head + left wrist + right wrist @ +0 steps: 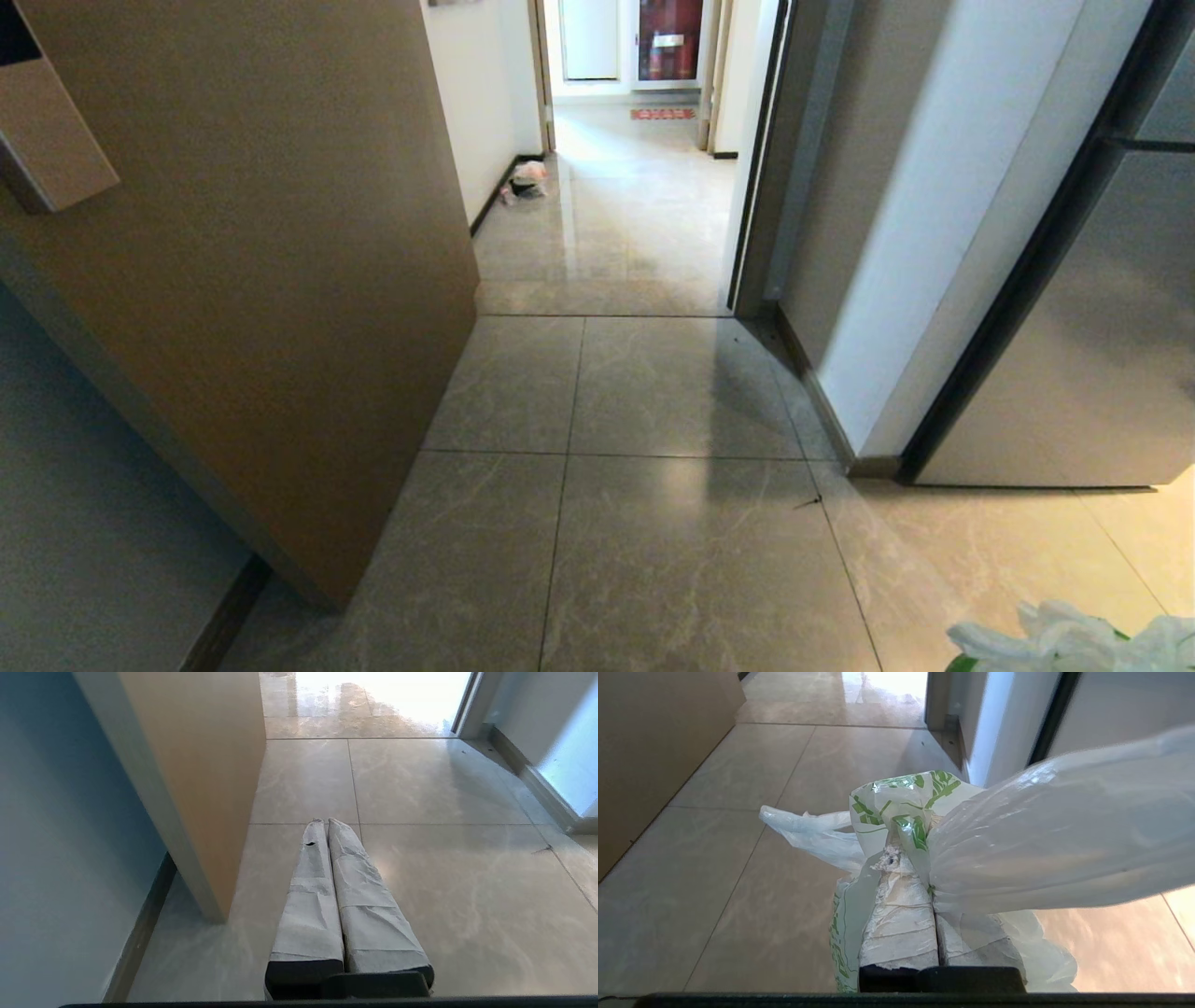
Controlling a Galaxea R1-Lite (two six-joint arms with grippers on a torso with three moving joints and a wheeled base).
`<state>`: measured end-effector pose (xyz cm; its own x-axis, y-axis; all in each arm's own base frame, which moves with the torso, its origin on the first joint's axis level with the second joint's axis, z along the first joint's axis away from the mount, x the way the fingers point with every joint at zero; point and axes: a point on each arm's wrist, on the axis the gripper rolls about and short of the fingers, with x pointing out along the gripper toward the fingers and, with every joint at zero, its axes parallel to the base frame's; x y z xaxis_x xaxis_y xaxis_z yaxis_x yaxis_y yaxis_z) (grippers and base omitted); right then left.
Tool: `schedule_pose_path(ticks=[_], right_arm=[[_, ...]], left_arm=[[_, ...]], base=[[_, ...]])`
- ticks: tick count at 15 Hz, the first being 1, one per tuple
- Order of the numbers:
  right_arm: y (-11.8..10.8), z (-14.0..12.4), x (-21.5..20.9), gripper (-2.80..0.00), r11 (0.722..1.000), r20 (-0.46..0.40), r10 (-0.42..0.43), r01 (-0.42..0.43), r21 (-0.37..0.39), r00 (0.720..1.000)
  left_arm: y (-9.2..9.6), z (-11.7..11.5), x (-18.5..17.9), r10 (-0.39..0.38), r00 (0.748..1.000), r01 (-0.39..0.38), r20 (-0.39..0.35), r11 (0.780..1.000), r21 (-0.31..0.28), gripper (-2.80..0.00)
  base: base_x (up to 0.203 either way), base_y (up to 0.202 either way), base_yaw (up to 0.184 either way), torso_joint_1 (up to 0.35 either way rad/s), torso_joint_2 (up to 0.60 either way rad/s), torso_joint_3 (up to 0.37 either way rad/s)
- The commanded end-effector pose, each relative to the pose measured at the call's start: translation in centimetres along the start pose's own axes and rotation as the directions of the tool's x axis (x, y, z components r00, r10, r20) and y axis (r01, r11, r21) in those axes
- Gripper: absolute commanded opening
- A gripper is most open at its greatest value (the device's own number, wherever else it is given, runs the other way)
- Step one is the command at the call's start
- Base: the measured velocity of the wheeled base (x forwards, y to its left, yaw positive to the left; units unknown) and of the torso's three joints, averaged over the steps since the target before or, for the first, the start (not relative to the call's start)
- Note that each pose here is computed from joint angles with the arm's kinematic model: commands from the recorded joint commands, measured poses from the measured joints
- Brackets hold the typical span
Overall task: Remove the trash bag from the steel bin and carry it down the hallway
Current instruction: Put the trash bag at the door
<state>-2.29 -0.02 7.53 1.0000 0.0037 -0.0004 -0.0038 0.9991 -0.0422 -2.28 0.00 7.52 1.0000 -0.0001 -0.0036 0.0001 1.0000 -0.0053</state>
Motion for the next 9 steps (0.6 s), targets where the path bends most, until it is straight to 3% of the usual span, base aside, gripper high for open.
schedule_pose_path(ticks=[1,9], right_arm=[[0.0,-0.09,-0.29,-2.8,1.0,0.039,-0.001,0.001,-0.001,0.999],[0.0,-0.09,-0.29,-2.8,1.0,0.039,-0.001,0.001,-0.001,0.999]], left_arm=[[0.0,0.0,0.01,0.0,1.0,0.0,-0.001,1.0,0.001,-2.8],[0.0,0.0,0.01,0.0,1.0,0.0,-0.001,1.0,-0.001,-2.8]], base=[[0.195,0.0,-0.001,0.002,0.01,0.006],[0.192,0.0,0.002,0.002,0.0,0.002]])
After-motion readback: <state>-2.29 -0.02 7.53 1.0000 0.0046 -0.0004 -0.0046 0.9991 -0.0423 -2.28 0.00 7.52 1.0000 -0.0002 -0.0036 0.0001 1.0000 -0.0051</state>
